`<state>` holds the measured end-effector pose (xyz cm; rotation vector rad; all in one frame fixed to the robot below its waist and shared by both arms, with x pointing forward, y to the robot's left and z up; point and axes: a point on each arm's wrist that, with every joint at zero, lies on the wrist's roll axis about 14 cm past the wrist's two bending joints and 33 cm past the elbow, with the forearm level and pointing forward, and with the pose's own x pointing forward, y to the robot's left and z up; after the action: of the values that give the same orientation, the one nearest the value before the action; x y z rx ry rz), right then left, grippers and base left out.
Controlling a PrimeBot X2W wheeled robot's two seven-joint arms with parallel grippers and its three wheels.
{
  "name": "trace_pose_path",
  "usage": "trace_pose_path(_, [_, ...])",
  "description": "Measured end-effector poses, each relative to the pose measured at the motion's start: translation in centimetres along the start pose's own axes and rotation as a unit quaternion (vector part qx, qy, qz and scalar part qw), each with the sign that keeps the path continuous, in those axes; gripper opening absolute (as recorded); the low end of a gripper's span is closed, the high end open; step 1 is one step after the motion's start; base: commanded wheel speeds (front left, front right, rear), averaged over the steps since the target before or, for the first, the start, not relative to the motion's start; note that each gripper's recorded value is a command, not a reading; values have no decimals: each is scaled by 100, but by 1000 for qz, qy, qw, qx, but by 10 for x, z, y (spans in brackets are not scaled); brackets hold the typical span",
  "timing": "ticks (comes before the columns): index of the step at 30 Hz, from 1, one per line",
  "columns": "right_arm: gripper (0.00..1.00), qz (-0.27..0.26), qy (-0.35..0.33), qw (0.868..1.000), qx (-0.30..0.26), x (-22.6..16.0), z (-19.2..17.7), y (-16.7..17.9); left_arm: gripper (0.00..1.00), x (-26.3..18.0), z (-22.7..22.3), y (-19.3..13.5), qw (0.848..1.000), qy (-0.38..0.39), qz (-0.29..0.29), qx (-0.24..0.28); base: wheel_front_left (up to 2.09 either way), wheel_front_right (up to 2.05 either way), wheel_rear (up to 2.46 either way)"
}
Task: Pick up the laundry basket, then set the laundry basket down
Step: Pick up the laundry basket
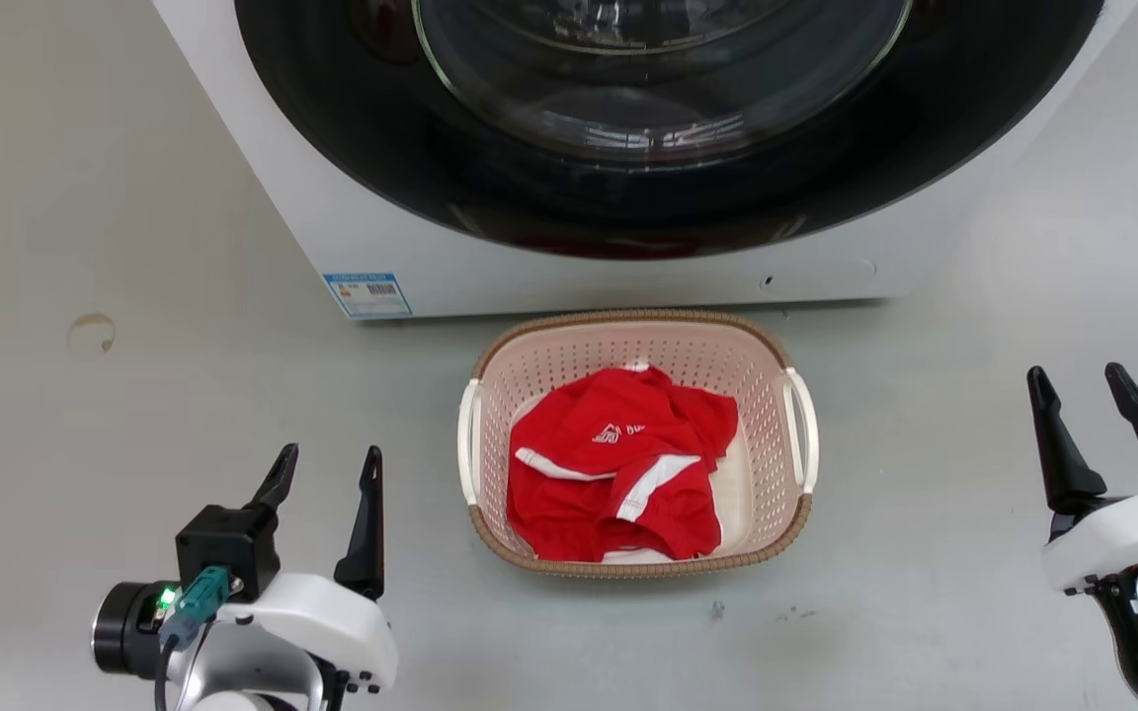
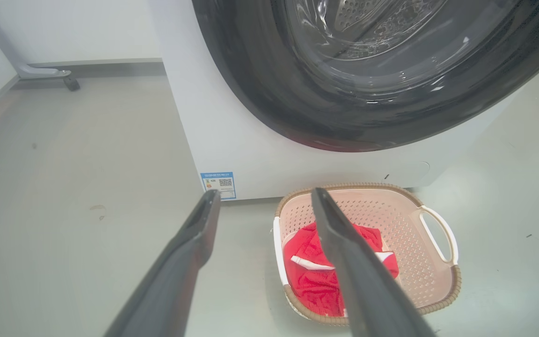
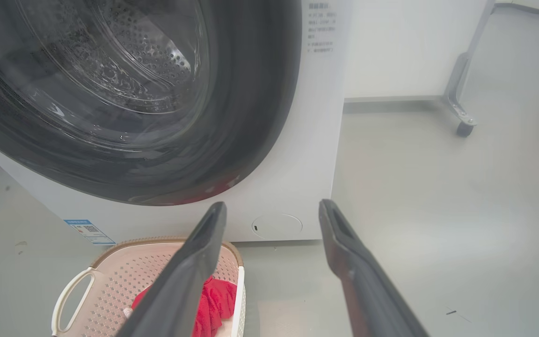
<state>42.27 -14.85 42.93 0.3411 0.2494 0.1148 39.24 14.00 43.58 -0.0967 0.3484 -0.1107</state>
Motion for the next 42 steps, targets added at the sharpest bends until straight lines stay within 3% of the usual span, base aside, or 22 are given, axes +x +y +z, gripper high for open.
trace_pose_path(19, [100, -21, 102, 994, 36, 71, -109, -39, 100, 106, -115, -14, 993, 107, -50, -30, 0, 0, 0])
trace_pose_path(30, [100, 3, 168, 982, 90, 103, -192, -27, 100, 148, -194, -5, 981, 173, -67, -55, 0, 0, 0])
trace_pose_path(42, [100, 47, 202, 969, 135, 118, -222, 11, 100, 173, -216, -7, 973, 209, -87, -38, 0, 0, 0])
